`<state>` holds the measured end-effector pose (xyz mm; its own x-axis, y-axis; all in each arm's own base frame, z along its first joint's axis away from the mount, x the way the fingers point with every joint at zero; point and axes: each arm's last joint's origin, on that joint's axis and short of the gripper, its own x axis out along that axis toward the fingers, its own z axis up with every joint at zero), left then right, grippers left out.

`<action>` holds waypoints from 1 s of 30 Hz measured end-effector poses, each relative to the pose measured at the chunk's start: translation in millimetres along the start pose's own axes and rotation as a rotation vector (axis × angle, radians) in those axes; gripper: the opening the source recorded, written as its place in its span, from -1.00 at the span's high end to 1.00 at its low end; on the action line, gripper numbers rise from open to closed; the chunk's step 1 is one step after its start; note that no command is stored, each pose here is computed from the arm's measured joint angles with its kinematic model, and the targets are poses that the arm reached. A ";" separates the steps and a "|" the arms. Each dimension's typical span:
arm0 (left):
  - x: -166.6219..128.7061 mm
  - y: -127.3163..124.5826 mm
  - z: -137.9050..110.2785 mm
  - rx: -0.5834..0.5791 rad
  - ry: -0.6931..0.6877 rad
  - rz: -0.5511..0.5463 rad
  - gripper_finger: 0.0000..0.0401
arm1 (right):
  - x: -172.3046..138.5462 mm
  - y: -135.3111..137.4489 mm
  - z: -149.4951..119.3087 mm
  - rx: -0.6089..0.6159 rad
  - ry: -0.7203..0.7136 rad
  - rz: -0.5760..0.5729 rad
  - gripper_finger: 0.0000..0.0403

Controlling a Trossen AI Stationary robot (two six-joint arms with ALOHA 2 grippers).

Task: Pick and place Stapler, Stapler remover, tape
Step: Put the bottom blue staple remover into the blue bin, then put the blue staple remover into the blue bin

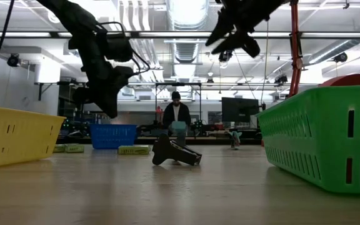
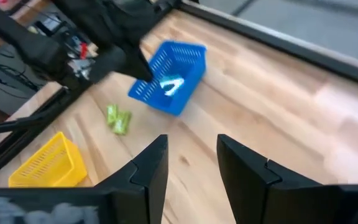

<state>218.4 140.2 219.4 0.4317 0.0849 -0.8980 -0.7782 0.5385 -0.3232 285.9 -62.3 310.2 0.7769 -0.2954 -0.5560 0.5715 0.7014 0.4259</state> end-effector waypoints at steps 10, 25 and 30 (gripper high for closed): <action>-10.5 -5.2 5.9 0.001 -0.032 -0.038 0.61 | 15.2 -21.3 -30.2 0.230 0.096 -0.063 0.28; -73.2 -52.2 54.4 0.141 -0.350 -0.272 0.61 | 34.2 -69.9 -73.8 0.603 0.309 -0.082 0.39; -93.9 -68.6 61.4 0.247 -0.441 -0.318 0.61 | 39.9 -86.3 -84.7 0.689 0.297 -0.063 0.38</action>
<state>259.3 146.8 344.2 0.8160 0.1994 -0.5425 -0.4733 0.7693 -0.4291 245.2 -79.6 190.8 0.6890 -0.0655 -0.7218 0.7244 0.0952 0.6828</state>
